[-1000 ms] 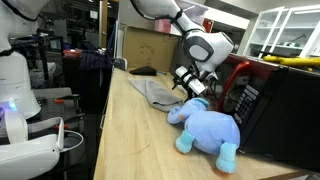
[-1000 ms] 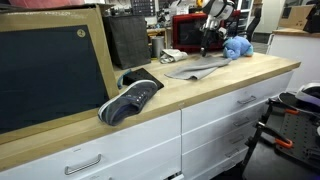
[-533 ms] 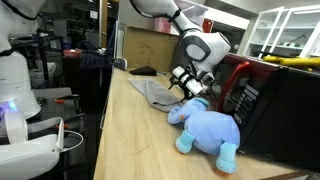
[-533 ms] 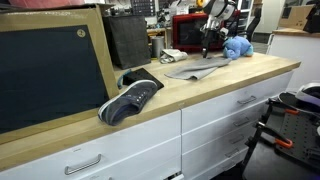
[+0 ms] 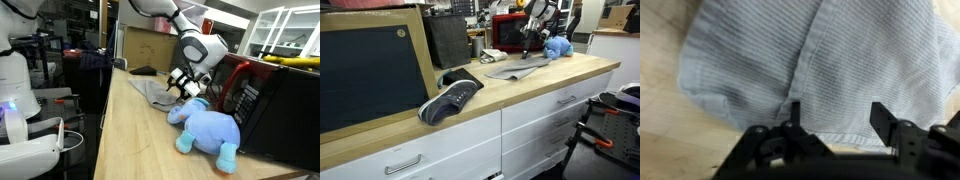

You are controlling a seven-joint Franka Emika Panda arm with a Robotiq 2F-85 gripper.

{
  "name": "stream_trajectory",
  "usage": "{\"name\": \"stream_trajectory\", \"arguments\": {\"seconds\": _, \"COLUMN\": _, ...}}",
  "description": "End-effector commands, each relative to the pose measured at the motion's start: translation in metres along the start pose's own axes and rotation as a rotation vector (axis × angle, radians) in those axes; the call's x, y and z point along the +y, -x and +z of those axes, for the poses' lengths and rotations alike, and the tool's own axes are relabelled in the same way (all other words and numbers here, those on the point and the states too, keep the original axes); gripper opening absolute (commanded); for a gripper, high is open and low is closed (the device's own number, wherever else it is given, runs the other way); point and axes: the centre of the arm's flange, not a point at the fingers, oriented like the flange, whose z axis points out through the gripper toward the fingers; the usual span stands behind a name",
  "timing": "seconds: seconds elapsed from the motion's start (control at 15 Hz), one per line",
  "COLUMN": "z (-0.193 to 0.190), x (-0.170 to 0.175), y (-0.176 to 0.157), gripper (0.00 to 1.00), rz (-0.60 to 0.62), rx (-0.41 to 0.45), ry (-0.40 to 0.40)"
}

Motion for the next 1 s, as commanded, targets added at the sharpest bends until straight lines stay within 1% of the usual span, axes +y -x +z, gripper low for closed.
{"name": "stream_trajectory", "arguments": {"seconds": 0.0, "z": -0.015, "x": -0.002, "y": 0.009, "gripper": 0.99, "rz": -0.029, "rx": 0.047, "ry": 0.012}}
{"name": "stream_trajectory", "arguments": {"seconds": 0.2, "z": -0.029, "x": 0.011, "y": 0.014, "gripper": 1.00, "rz": -0.007, "rx": 0.064, "ry": 0.019}}
{"name": "stream_trajectory", "arguments": {"seconds": 0.47, "z": -0.028, "x": 0.019, "y": 0.035, "gripper": 1.00, "rz": 0.032, "rx": 0.026, "ry": 0.028}}
{"name": "stream_trajectory", "arguments": {"seconds": 0.67, "z": -0.025, "x": 0.020, "y": 0.050, "gripper": 1.00, "rz": 0.052, "rx": 0.008, "ry": 0.031}}
{"name": "stream_trajectory", "arguments": {"seconds": 0.93, "z": -0.029, "x": 0.009, "y": 0.056, "gripper": 1.00, "rz": 0.087, "rx": 0.006, "ry": 0.012}}
